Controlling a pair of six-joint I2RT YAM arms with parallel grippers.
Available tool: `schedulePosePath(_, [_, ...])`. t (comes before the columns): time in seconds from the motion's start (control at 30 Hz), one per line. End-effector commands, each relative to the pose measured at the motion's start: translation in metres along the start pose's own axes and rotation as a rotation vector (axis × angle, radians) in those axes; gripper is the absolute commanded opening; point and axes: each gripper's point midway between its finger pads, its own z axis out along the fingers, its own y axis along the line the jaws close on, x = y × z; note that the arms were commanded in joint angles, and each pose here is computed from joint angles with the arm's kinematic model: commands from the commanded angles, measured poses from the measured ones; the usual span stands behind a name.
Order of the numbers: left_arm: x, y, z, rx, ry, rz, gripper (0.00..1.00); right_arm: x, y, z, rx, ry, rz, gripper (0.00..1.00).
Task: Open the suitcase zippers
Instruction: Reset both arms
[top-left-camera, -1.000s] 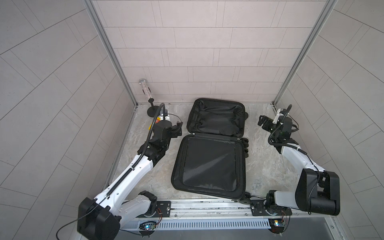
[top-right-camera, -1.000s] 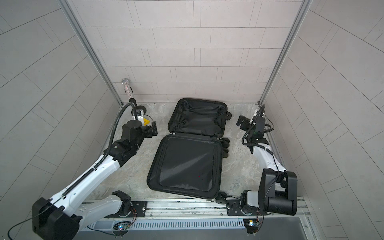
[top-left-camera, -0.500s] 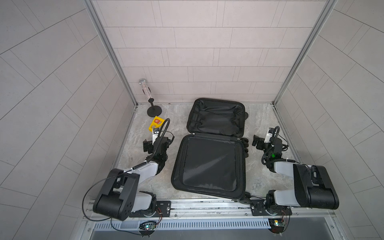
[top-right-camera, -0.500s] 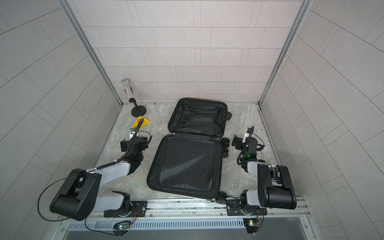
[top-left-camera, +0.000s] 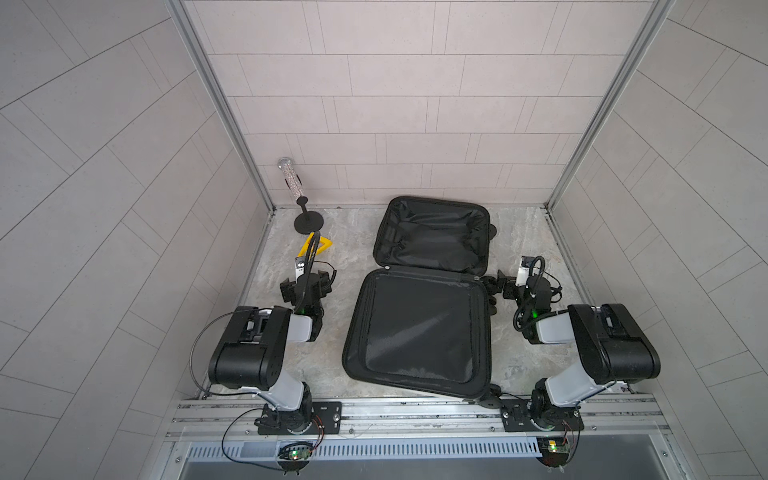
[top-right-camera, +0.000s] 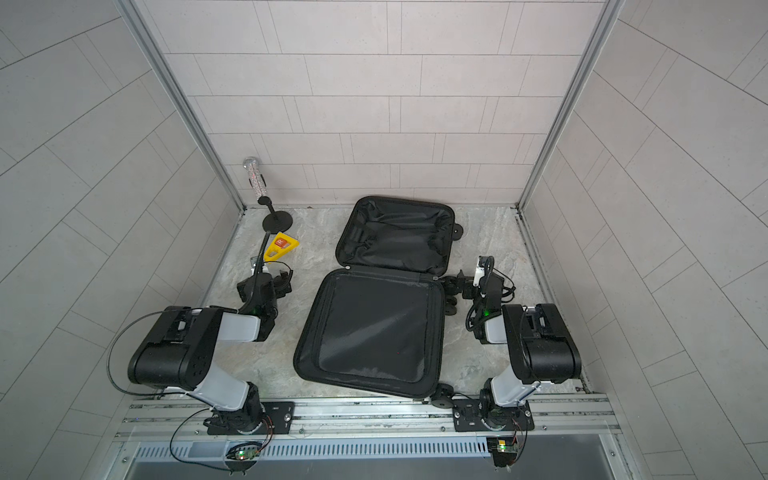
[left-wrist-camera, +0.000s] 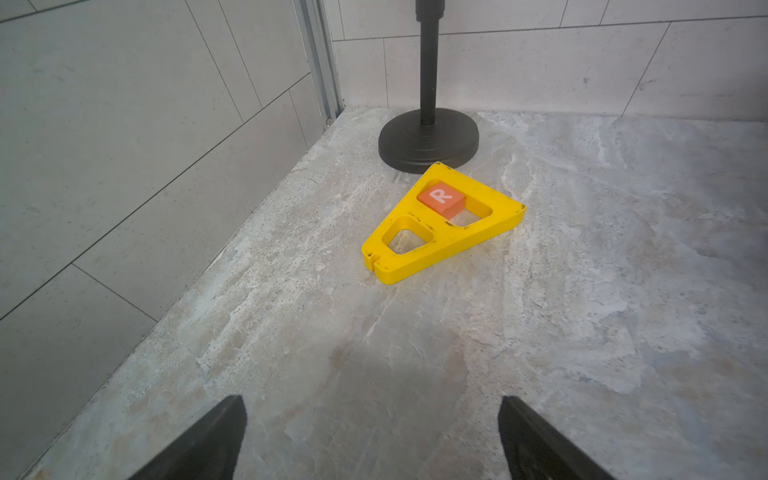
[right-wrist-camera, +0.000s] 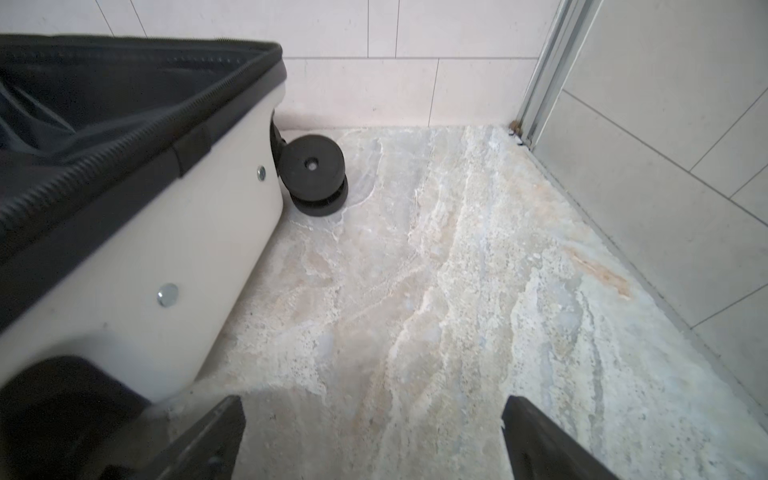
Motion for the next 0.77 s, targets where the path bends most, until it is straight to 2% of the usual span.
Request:
schedulePosePath(0.0, [-0.015, 0.000, 0.000, 0.002, -0.078, -0.033, 1.00, -0.009, -0.003, 0.001, 0.035, -0.028, -0.022, 1.00])
schedulePosePath(0.1, [-0.013, -0.001, 0.001, 0.004, -0.051, -0.026, 1.00, -0.010, -0.004, -0.001, 0.035, -0.052, -0.022, 1.00])
schedulePosePath(0.17, [-0.015, -0.002, 0.001, 0.007, -0.073, -0.025, 1.00, -0.010, -0.006, -0.001, 0.047, -0.057, -0.016, 1.00])
schedulePosePath(0.43, [-0.015, -0.004, 0.001, 0.013, -0.063, -0.017, 1.00, -0.009, 0.014, 0.006, -0.058, -0.014, -0.069, 1.00])
schedulePosePath(0.73, [-0.014, -0.005, 0.001, 0.014, -0.062, -0.015, 1.00, -0.010, 0.015, 0.005, -0.059, -0.019, -0.067, 1.00])
